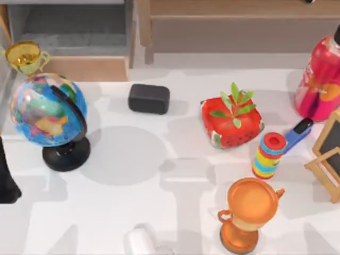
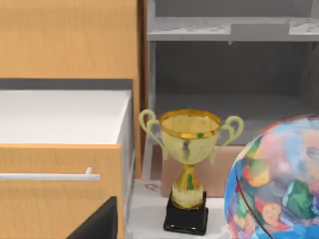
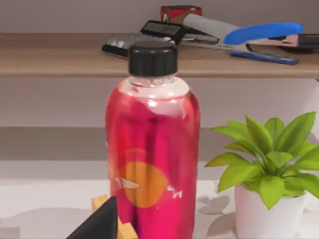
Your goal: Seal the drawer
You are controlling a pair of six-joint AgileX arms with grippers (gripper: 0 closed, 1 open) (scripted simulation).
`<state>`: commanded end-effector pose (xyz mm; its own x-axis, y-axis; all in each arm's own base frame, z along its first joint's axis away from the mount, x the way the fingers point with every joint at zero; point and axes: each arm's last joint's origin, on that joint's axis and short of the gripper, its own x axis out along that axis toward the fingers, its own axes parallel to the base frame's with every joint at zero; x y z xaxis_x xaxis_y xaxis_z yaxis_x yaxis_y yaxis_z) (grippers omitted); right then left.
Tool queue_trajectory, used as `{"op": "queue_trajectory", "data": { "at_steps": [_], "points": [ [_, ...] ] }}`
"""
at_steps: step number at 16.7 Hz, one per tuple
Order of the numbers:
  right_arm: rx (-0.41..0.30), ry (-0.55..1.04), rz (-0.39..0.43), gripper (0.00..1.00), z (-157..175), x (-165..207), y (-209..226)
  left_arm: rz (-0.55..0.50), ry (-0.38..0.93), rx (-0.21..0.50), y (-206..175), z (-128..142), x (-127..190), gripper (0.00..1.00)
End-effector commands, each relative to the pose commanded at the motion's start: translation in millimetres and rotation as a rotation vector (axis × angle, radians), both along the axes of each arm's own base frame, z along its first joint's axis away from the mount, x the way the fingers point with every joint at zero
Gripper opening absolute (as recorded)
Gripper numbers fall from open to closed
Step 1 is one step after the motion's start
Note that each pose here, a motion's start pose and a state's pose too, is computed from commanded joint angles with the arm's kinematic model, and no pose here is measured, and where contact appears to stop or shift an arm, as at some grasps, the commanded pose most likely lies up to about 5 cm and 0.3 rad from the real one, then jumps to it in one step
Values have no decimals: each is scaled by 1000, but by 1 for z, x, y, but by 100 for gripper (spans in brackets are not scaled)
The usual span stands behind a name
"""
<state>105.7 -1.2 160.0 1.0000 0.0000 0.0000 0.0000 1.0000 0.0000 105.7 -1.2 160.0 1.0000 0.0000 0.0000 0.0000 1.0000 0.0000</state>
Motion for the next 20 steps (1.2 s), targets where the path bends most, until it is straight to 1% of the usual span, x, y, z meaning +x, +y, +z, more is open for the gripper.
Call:
{"op": "queue_trajectory", "data": {
  "at_steps": [3, 8, 13, 17, 20],
  "points": [
    [0, 0, 0, 100, 0, 0, 0, 1, -6, 0, -1, 2, 0, 100],
    [0, 0, 0, 100, 0, 0, 0, 0, -36, -7, -16, 28, 11, 100],
    [0, 0, 0, 100, 0, 0, 0, -1, -11, -7, -51, 50, 38, 100],
    [0, 0, 0, 100, 0, 0, 0, 0, 4, 2, -83, 55, 54, 100],
    [0, 0, 0, 100, 0, 0, 0, 0, 1, 0, -96, 56, 57, 100]
  ]
}}
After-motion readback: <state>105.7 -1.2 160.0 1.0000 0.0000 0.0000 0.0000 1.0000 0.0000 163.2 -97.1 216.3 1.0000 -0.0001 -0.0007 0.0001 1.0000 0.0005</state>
